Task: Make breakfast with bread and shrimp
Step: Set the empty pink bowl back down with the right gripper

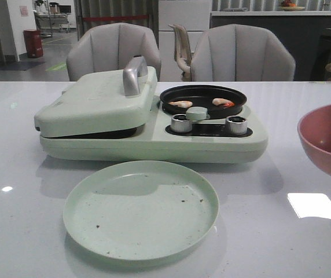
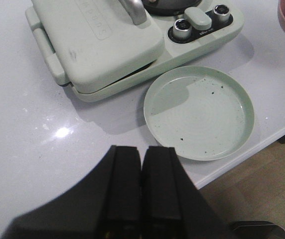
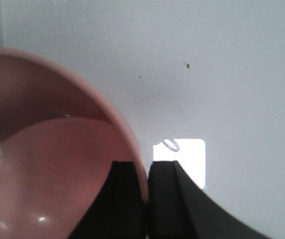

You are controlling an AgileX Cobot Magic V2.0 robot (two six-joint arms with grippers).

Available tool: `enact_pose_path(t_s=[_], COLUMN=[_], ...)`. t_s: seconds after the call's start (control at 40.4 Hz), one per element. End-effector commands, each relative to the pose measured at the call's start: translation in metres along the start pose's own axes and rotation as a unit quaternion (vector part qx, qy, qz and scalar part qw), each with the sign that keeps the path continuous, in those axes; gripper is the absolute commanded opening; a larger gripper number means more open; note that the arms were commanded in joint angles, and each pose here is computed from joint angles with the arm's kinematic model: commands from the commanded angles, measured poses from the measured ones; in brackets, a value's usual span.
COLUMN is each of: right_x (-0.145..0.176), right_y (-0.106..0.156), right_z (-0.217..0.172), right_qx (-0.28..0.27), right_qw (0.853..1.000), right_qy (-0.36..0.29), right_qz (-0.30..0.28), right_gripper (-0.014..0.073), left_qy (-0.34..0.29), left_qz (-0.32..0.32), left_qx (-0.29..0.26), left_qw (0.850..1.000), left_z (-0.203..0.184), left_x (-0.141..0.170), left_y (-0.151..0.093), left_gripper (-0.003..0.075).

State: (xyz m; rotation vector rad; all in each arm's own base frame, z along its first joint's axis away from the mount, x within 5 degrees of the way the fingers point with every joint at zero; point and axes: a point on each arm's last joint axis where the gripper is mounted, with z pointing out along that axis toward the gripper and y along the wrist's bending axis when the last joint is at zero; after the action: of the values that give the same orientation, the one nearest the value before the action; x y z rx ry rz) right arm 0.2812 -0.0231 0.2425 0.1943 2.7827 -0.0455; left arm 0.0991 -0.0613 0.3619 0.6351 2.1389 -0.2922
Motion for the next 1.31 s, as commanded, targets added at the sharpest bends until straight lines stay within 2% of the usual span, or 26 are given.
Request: enact_pose_path(t_s=[0.0,0.321,0.42,0.544,0.618,0.692,0.816,0.964,1.162,1.286], right_x=[-0.008,-0.013,-0.013,-0.013,-0.014,-0.015,-0.021,-0.017,0.010,0.037], right_y=[-0.009,-0.016,-0.016,-0.016,-0.017,-0.018,-0.016,0.002,0.036,0.041], right_z=[-0.003,0.026,0.029,0.029,0.028,0.025,0.008,-0.033,-0.097,-0.126], right_qx=[-0.029,-0.021,-0.020,-0.018,-0.015,-0.011,-0.013,-0.028,-0.071,-0.093], right_qw=[0.998,0.998,0.998,0.998,0.998,0.999,0.998,0.993,0.973,0.958], right_qy=[-0.056,-0.054,-0.048,-0.049,-0.049,-0.045,-0.057,-0.114,-0.206,-0.250], right_qz=[0.021,0.030,0.029,0.026,0.023,0.017,0.015,-0.015,-0.078,-0.101], right_gripper=[0.0043,0.0063,0.0158,0.0343,0.0398,0.0405,0.0401,0.0401,0.0401,0.0401], left_qy=[-0.053,-0.053,-0.053,-0.053,-0.053,-0.053,-0.053,-0.053,-0.053,-0.053], left_qz=[-0.003,-0.003,-0.003,-0.003,-0.003,-0.003,-0.003,-0.003,-0.003,-0.003], left_qx=[0.000,0.000,0.000,0.000,0.000,0.000,0.000,0.000,0.000,0.000], left_qw=[0.999,0.999,0.999,0.999,0.999,0.999,0.999,0.999,0.999,0.999], left_z=[-0.007,-0.007,-0.007,-0.007,-0.007,-0.007,-0.007,-0.007,-0.007,-0.007], left_x=[-0.013,-0.013,-0.013,-0.013,-0.013,-0.013,-0.013,-0.013,-0.013,-0.013], left_y=[0.000,0.000,0.000,0.000,0.000,0.000,0.000,0.000,0.000,0.000], left_gripper=[0.0101,0.0101,0.0101,0.0101,0.0101,0.0101,0.0101,0.0101,0.0101,0.0101])
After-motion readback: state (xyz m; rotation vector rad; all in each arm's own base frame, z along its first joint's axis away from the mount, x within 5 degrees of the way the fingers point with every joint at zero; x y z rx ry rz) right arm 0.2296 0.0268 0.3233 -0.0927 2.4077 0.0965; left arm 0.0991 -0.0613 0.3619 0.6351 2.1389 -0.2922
